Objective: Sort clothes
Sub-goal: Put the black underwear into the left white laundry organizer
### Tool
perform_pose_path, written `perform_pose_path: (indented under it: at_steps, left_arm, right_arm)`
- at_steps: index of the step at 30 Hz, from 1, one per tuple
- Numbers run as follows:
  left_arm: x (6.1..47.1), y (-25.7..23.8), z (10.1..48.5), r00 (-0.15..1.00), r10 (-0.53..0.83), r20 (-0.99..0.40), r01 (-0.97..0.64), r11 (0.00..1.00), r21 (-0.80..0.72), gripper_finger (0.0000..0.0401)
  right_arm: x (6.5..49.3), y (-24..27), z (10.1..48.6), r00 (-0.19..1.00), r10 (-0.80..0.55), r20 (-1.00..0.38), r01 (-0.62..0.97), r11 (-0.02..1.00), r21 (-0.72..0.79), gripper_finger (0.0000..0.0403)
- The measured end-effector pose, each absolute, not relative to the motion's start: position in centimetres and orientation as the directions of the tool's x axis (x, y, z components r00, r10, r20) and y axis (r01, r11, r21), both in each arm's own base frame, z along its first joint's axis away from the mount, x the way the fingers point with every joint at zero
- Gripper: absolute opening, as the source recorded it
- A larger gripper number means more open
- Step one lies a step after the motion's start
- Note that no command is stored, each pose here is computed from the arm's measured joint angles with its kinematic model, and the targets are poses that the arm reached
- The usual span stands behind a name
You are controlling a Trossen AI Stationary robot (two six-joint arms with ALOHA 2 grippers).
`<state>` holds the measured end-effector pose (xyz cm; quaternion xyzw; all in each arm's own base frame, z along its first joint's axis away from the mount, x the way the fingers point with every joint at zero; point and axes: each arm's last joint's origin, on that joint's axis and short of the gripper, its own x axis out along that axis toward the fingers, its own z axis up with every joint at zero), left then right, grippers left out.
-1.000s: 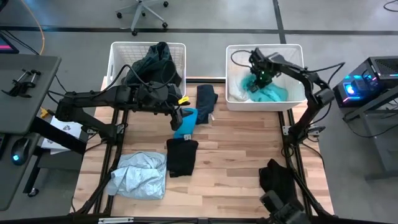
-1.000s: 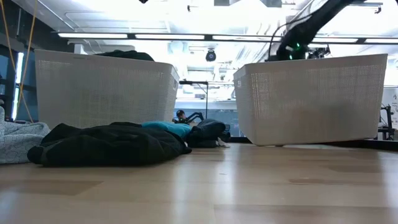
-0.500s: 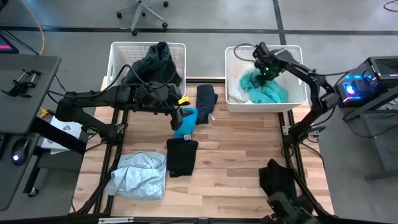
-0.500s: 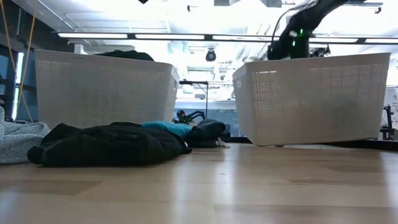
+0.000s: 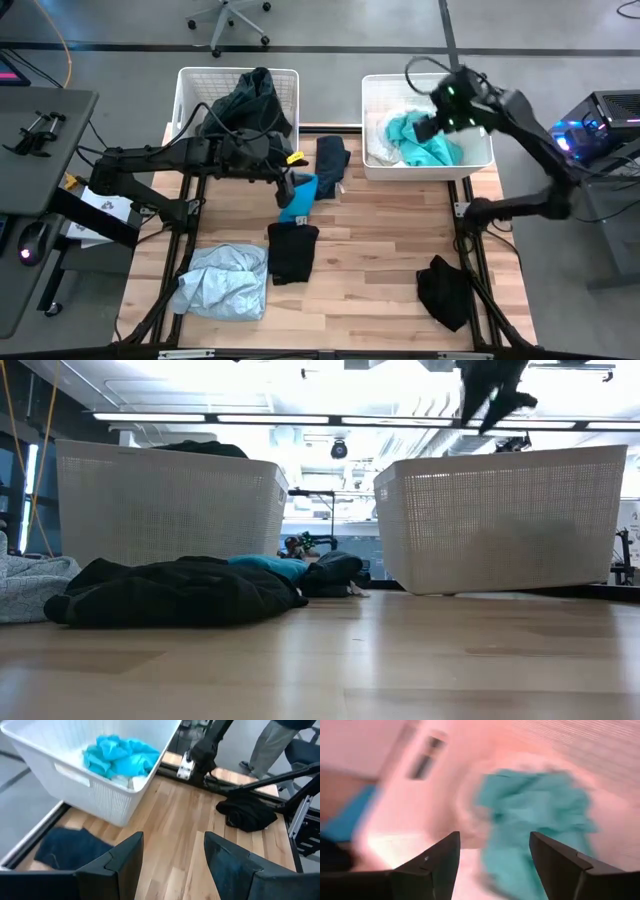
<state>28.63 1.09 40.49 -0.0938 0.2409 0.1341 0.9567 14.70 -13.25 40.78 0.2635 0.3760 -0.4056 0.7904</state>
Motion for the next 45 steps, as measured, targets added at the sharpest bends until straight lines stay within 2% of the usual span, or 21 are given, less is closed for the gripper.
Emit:
perform_pose_path:
  at_steps: [7,11,15,19,25,30,34,38,45]
  left_arm:
    - [29.1,1.1,41.4,0.893,0.214,-0.395,-0.258,0.964,-0.06,0.0199]
    - [29.2,1.1,41.6,0.903,0.214,-0.372,-0.241,0.97,-0.027,0.0199]
    - [29.2,1.1,41.6,0.902,0.214,-0.375,-0.236,0.972,-0.011,0.0199]
    - [29.2,1.1,41.6,0.902,0.214,-0.375,-0.236,0.972,-0.012,0.0199]
    - [29.2,1.1,41.6,0.902,0.214,-0.375,-0.235,0.972,-0.012,0.0199]
    - [29.2,1.1,41.5,0.901,0.214,-0.378,-0.235,0.972,-0.011,0.0199]
    - [29.1,1.1,41.4,0.894,0.212,-0.394,-0.235,0.972,-0.01,0.0199]
    - [29.0,1.1,41.1,0.883,0.201,-0.424,-0.235,0.972,-0.029,0.0199]
    - [28.9,1.1,41.0,0.88,0.199,-0.431,-0.237,0.971,-0.037,0.0199]
  right_arm:
    - [14.5,-5.1,42.5,0.627,-0.383,-0.679,0.68,0.693,0.238,0.0226]
    - [15.4,-1.8,42.4,0.683,-0.282,-0.674,0.566,0.788,0.244,0.0225]
    - [17.2,1.2,41.4,0.667,-0.159,-0.728,0.489,0.831,0.266,0.0217]
    - [18.7,3.9,39.9,0.569,0.04,-0.821,0.408,0.853,0.325,0.0208]
    - [20.0,7.2,37.4,0.283,0.325,-0.902,0.361,0.836,0.414,0.0196]
    - [20.6,9.6,33.0,0.126,0.45,-0.884,0.326,0.823,0.465,0.0174]
    - [19.7,10.4,27.5,-0.033,0.472,-0.881,0.427,0.803,0.415,0.017]
    - [18.7,10.4,23.0,-0.14,0.54,-0.83,0.584,0.722,0.371,0.0198]
    - [16.9,9.6,18.3,-0.216,0.535,-0.817,0.779,0.598,0.186,0.0288]
